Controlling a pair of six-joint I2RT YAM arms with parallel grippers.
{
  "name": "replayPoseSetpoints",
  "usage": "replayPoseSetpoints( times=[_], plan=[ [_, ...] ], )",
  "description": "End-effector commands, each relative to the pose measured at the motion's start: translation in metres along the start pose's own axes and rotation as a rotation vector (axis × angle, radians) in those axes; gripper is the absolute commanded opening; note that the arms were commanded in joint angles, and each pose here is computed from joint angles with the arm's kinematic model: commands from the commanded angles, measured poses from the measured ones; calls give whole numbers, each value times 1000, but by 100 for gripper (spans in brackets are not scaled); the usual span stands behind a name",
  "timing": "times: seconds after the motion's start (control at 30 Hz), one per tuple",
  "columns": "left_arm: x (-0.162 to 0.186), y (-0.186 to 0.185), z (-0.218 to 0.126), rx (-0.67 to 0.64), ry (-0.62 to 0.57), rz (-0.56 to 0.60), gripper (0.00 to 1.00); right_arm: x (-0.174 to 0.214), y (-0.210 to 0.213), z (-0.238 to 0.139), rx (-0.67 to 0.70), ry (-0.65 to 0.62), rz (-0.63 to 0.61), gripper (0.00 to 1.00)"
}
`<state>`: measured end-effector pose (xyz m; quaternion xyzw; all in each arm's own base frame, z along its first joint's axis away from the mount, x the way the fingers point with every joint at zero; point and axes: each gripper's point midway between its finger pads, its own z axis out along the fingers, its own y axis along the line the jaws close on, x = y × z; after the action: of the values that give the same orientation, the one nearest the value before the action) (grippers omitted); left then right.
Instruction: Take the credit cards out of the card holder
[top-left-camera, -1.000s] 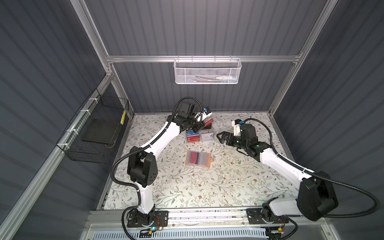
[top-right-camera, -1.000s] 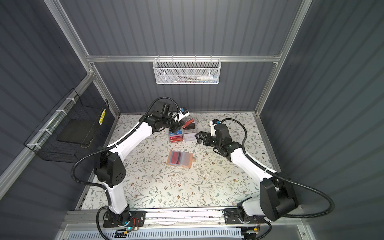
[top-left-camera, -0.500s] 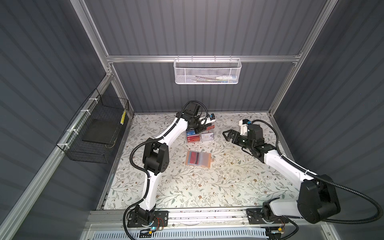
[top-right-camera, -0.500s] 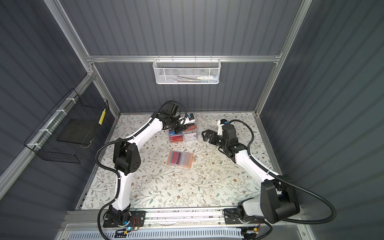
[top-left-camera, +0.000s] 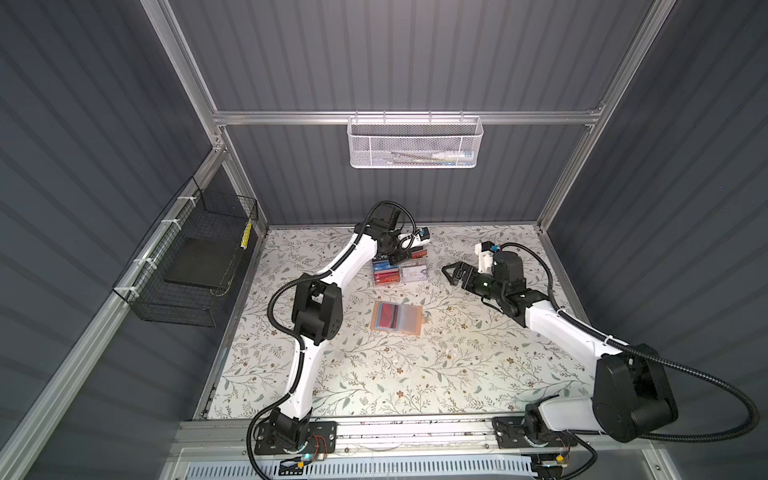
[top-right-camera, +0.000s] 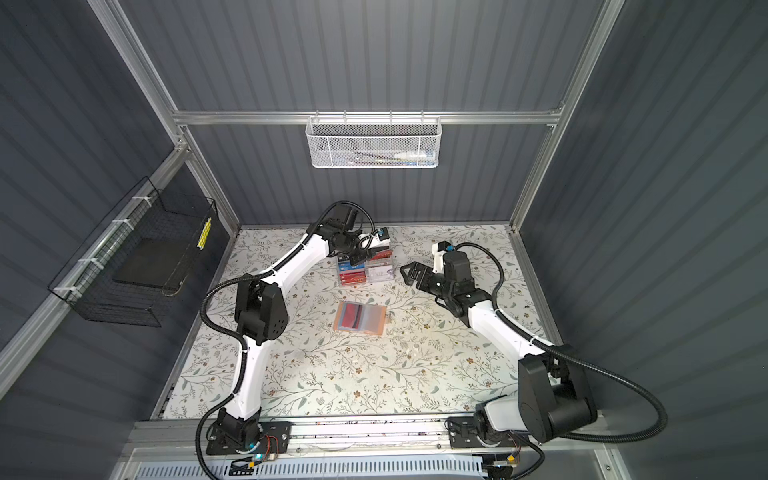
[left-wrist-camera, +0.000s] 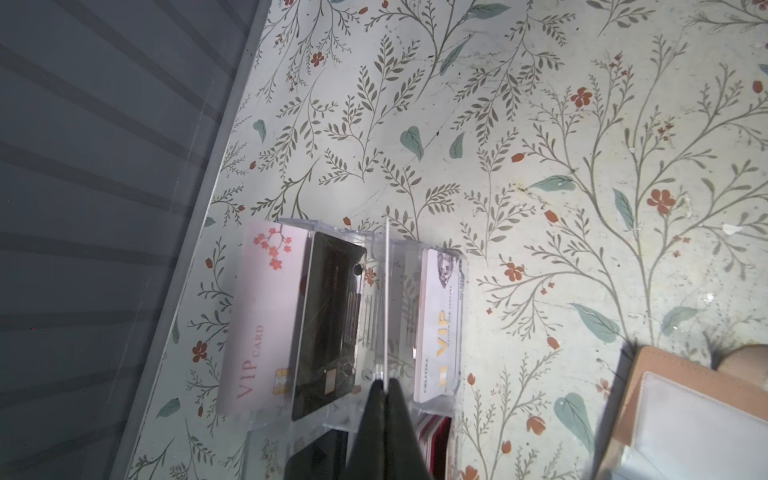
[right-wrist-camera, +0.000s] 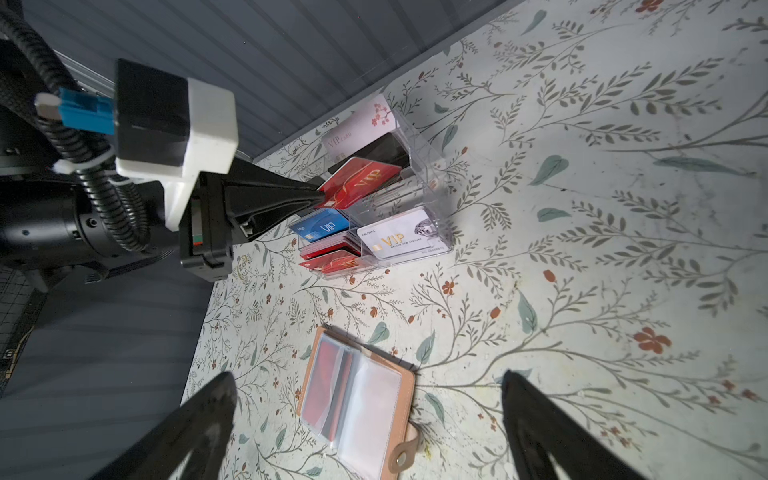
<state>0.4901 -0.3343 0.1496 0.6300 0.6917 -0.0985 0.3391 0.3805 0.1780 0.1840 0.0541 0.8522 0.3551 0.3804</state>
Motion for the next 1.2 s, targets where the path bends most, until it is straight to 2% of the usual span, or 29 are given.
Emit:
replayPoseSetpoints(
  times=[0.0,0.5,1.17],
  plan=[
    [11,-5,7,46,31,29,0,2,0,3,-16,10,12,99],
    [38,-12,23,76,78,36,0,4,-4,6,-11,13,21,99],
    [50,-16,34,77,103,42,0,9,-7,14,-17,37,42,99]
  ],
)
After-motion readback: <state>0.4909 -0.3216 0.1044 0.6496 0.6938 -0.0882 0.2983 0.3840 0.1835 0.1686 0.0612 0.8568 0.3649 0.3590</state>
